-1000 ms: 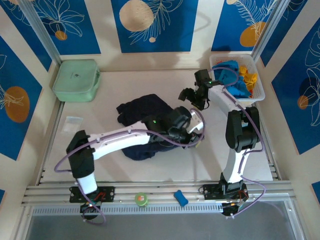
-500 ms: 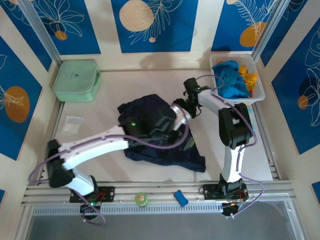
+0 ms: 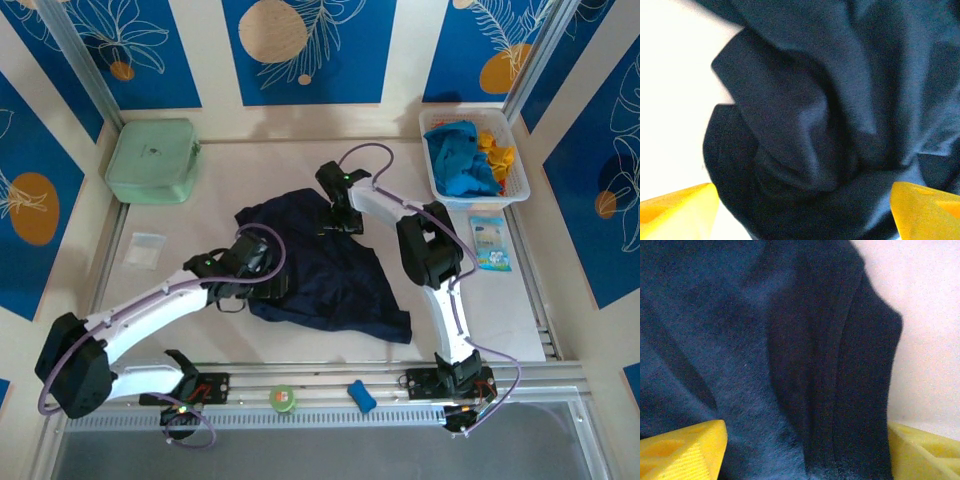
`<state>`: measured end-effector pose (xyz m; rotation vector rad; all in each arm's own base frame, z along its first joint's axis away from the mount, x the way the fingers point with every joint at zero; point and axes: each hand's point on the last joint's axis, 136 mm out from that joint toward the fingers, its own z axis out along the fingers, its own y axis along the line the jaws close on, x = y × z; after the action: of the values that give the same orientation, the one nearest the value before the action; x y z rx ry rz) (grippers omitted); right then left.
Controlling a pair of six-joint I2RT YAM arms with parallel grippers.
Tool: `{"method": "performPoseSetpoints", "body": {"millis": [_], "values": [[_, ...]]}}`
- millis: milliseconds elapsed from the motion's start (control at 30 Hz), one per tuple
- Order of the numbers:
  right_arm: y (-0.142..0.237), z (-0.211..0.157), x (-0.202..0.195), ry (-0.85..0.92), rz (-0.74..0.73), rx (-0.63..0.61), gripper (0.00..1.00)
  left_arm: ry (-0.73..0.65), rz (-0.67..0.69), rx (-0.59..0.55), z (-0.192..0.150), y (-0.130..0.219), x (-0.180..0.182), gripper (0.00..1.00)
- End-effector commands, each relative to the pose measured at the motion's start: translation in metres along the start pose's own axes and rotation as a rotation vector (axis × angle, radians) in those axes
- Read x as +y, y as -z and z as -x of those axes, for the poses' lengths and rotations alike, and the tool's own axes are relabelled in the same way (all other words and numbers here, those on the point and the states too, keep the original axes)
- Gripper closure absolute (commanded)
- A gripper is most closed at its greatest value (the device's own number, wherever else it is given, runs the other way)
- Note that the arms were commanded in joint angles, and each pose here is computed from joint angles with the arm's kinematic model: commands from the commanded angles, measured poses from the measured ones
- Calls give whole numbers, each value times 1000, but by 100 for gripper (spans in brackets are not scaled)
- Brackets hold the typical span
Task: Fold and stack the t-shirts
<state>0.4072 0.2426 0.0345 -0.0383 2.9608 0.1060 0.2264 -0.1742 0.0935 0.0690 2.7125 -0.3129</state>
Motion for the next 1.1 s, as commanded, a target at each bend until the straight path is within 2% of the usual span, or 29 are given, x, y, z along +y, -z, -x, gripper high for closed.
{"method": "performPoseSetpoints", "body": {"millis": [0,233,267,333,400,467,533,600,633,767,1067], "values": [[-6,-6,-28,32,-155,28,22,75,-36,-6,4,-23,4,13],[-27,1,-32,0,-123,57,31,65,-45,34,7,-70,5,19],[-29,0,-33,-5,-120,63,35,62,-52,36,8,-73,3,21],[-33,1,-35,-20,-112,69,49,59,-58,37,10,-79,0,29],[-35,1,-39,-37,-106,73,65,57,-57,40,11,-82,-1,40],[-36,1,-45,-57,-106,78,76,58,-57,40,11,-83,-1,53],[-36,1,-55,-80,-115,78,85,53,-47,36,11,-82,1,72],[-34,3,-66,-100,-123,73,100,48,-17,27,12,-78,7,94],[-32,4,-73,-112,-129,69,100,45,7,17,13,-74,12,100],[-21,13,-104,-156,-164,35,100,46,123,-47,24,-48,36,100],[18,48,-173,-244,-260,-66,100,148,416,-308,66,59,113,100]]}}
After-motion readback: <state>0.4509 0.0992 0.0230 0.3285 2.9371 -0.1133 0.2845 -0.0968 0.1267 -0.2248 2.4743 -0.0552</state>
